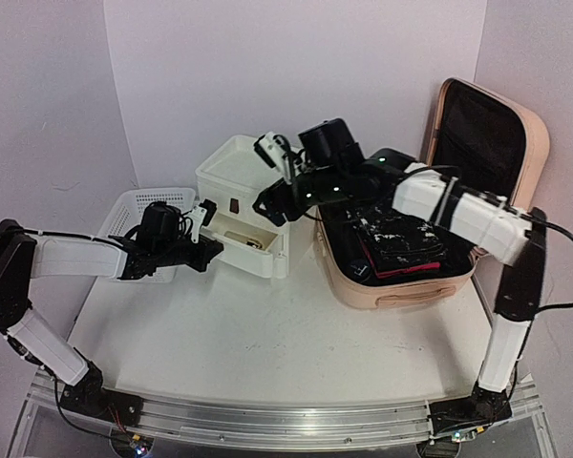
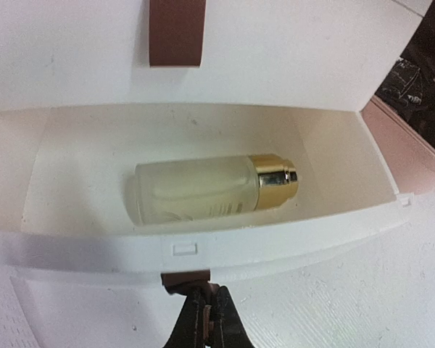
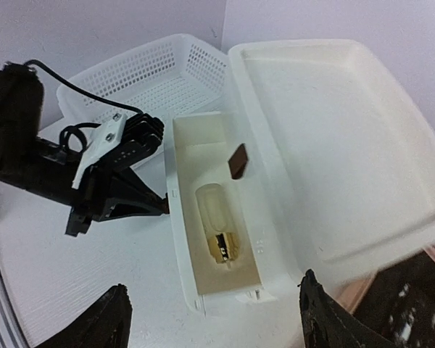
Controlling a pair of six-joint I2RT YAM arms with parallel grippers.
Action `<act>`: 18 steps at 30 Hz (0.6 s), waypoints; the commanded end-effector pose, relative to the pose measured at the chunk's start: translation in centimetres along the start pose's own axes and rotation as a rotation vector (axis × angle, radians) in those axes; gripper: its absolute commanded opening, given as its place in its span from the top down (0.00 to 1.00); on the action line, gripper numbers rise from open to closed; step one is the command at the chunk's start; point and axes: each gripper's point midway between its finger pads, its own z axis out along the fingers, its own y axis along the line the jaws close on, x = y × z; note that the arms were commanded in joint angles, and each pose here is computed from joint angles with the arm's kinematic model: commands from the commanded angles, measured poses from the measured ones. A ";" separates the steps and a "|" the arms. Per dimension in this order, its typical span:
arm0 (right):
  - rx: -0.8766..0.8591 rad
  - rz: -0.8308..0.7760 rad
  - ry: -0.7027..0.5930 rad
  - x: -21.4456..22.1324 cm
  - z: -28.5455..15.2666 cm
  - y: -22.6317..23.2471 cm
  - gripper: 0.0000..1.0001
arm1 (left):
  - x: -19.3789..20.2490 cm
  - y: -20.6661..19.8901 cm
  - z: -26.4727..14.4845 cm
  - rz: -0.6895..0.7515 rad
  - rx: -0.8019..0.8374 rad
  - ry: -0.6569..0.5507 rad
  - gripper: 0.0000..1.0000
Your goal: Open, take out, and arrange the luggage
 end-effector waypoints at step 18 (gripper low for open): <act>0.371 0.458 0.209 16.7 -6.1 -10.9 0.18 | -6.9 0.8 6.2 0.037 -0.028 -0.120 0.88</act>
